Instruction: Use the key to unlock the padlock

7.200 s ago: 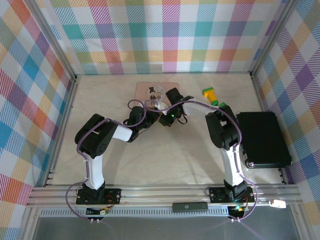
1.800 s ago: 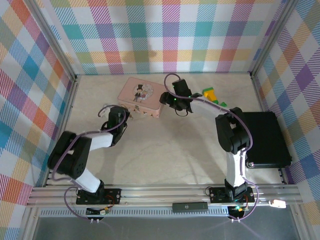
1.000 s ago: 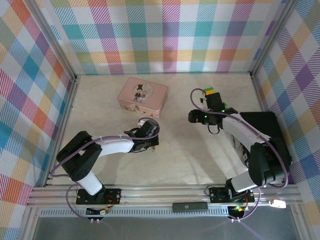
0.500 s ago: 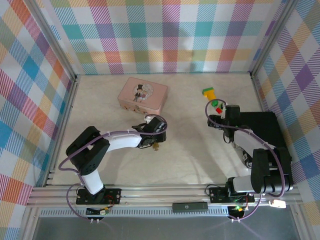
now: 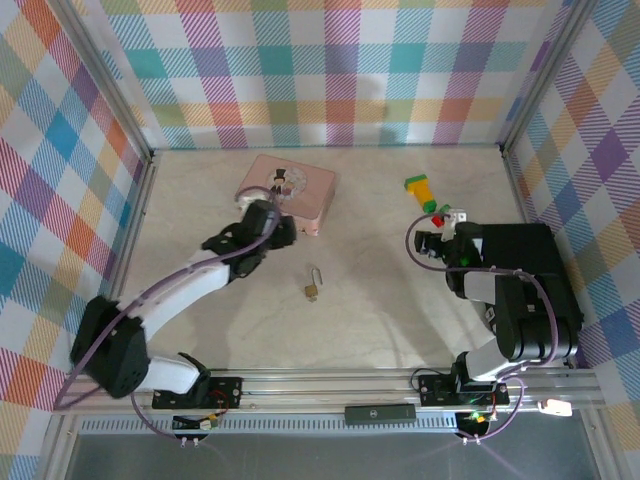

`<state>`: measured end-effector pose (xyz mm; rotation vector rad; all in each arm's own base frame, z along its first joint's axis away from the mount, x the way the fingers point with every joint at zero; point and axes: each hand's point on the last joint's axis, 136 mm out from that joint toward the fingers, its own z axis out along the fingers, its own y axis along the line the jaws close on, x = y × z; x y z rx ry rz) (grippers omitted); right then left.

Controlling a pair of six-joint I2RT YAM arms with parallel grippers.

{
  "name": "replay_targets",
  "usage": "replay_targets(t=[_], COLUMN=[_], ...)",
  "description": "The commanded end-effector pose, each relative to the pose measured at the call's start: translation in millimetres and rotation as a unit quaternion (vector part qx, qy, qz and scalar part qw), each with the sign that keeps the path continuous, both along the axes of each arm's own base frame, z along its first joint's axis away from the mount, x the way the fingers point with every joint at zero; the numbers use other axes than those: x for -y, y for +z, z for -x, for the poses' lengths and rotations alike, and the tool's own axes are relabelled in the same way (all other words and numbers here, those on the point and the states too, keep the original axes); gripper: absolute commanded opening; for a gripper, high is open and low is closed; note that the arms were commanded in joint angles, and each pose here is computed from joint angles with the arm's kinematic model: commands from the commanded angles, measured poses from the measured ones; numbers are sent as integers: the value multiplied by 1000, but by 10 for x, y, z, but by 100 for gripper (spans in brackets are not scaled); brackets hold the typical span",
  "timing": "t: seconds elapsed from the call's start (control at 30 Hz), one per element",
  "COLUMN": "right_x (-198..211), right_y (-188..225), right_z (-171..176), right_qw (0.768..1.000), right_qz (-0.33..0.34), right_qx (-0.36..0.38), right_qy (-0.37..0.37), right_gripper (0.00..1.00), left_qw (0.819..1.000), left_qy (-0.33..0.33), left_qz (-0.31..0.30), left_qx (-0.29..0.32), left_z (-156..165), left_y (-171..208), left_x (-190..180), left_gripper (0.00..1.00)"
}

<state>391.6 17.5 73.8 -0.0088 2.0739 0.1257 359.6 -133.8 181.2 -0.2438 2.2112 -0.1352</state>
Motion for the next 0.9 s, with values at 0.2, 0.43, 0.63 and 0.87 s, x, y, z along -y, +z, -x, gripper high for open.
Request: replay_targets(t=[0.2,0.43,0.63,0.87], right_x=[-19,-35,-34,-36], right_y=[180,181,182,182], right_z=[-56,-58,-58,-59], right_qw=[998,998,998,998], right_qz=[-15,-14,-15,-14], right_qx=[62,60,61,61], right_qy=[14,19,19,20], right_gripper=[99,99,99,99], left_qw=[979,973,972,976], left_qy=[143,121,77,61], left_qz=[-133,-167,-113,-109], left_qx=[52,106,190,179], left_z=[20,-75,-147,-233], left_y=[-114,-529,-743,-866], left_x=[-1334,-1454,-1446,-1422], left_gripper=[95,95,95,96])
